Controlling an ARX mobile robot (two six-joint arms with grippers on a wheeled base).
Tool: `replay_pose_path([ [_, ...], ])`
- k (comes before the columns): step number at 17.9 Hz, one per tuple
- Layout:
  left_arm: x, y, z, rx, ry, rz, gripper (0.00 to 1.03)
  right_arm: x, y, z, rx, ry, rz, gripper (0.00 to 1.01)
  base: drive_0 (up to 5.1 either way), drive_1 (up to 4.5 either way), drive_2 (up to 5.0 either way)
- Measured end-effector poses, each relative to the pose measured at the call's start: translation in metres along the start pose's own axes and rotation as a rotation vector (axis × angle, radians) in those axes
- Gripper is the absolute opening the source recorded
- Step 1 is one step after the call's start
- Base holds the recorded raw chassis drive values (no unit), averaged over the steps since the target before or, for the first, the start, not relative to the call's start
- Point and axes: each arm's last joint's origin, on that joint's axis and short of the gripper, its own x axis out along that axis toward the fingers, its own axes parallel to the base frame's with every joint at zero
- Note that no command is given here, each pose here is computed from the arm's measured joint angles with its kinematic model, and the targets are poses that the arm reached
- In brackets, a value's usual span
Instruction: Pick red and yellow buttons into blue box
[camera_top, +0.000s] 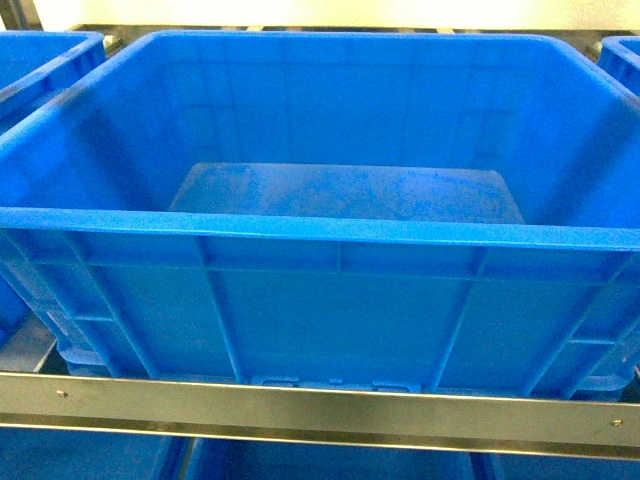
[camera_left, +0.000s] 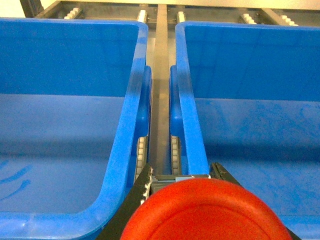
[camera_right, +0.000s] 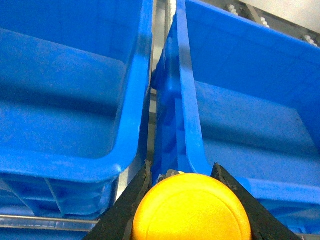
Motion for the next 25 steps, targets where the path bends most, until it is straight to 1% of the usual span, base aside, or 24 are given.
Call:
replay_pose_path([
  [1, 0.000, 0.000, 0.000, 0.000, 0.000, 0.000, 0.26, 0.001, -0.001, 0.005, -0.002, -0.003, 0.007, 0.32, 0.0, 0.00, 0.0],
  [3, 0.000, 0.000, 0.000, 0.000, -0.001, -0.001, 0.26, 0.006, 0.001, 0.026, -0.008, -0.020, 0.053, 0.32, 0.0, 0.00, 0.0],
  [4, 0.000, 0.000, 0.000, 0.000, 0.000, -0.001, 0.26, 0.009, 0.006, 0.041, -0.016, -0.043, 0.094, 0.32, 0.0, 0.00, 0.0],
  [5, 0.000, 0.000, 0.000, 0.000, 0.000, -0.001, 0.26, 0.011, 0.012, 0.052, -0.025, -0.050, 0.143, 0.32, 0.0, 0.00, 0.0],
  [7, 0.000, 0.000, 0.000, 0.000, 0.000, 0.000, 0.26, 0.016, 0.021, 0.072, -0.038, -0.050, 0.194, 0.32, 0.0, 0.00, 0.0],
  [8, 0.000, 0.000, 0.000, 0.000, 0.000, 0.000, 0.26, 0.018, 0.023, 0.076, -0.038, -0.052, 0.198, 0.32, 0.0, 0.00, 0.0],
  [9, 0.000, 0.000, 0.000, 0.000, 0.001, 0.000, 0.26, 0.019, 0.028, 0.082, -0.036, -0.054, 0.217, 0.32, 0.0, 0.00, 0.0],
  [10, 0.000, 0.000, 0.000, 0.000, 0.000, -0.001, 0.26, 0.019, 0.030, 0.083, -0.037, -0.054, 0.222, 0.32, 0.0, 0.00, 0.0],
  [11, 0.000, 0.000, 0.000, 0.000, 0.000, -0.002, 0.26, 0.019, 0.036, 0.089, -0.043, -0.056, 0.254, 0.32, 0.0, 0.00, 0.0],
  [13, 0.000, 0.000, 0.000, 0.000, 0.000, -0.001, 0.26, 0.024, 0.054, 0.107, -0.033, -0.040, 0.340, 0.32, 0.0, 0.00, 0.0],
  [14, 0.000, 0.000, 0.000, 0.000, 0.000, -0.001, 0.26, 0.028, 0.064, 0.111, -0.031, -0.021, 0.377, 0.32, 0.0, 0.00, 0.0],
  [15, 0.000, 0.000, 0.000, 0.000, 0.000, -0.001, 0.26, 0.035, 0.074, 0.113, -0.029, -0.005, 0.395, 0.32, 0.0, 0.00, 0.0],
  [16, 0.000, 0.000, 0.000, 0.000, 0.000, -0.001, 0.26, 0.045, 0.085, 0.113, -0.047, 0.025, 0.428, 0.32, 0.0, 0.00, 0.0],
  [17, 0.000, 0.000, 0.000, 0.000, 0.000, -0.001, 0.26, 0.055, 0.098, 0.109, -0.069, 0.080, 0.456, 0.32, 0.0, 0.00, 0.0],
  [19, 0.000, 0.000, 0.000, 0.000, 0.000, -0.001, 0.26, 0.079, 0.120, 0.094, -0.121, 0.215, 0.514, 0.32, 0.0, 0.00, 0.0],
  [20, 0.000, 0.000, 0.000, 0.000, 0.000, -0.001, 0.26, 0.088, 0.128, 0.084, -0.141, 0.250, 0.504, 0.32, 0.0, 0.00, 0.0],
  [21, 0.000, 0.000, 0.000, 0.000, 0.000, -0.001, 0.26, 0.092, 0.132, 0.081, -0.147, 0.256, 0.499, 0.32, 0.0, 0.00, 0.0],
  [22, 0.000, 0.000, 0.000, 0.000, 0.001, -0.001, 0.26, 0.092, 0.131, 0.081, -0.144, 0.263, 0.491, 0.32, 0.0, 0.00, 0.0],
  [25, 0.000, 0.000, 0.000, 0.000, 0.000, -0.001, 0.26, 0.091, 0.129, 0.081, -0.136, 0.264, 0.488, 0.32, 0.0, 0.00, 0.0],
])
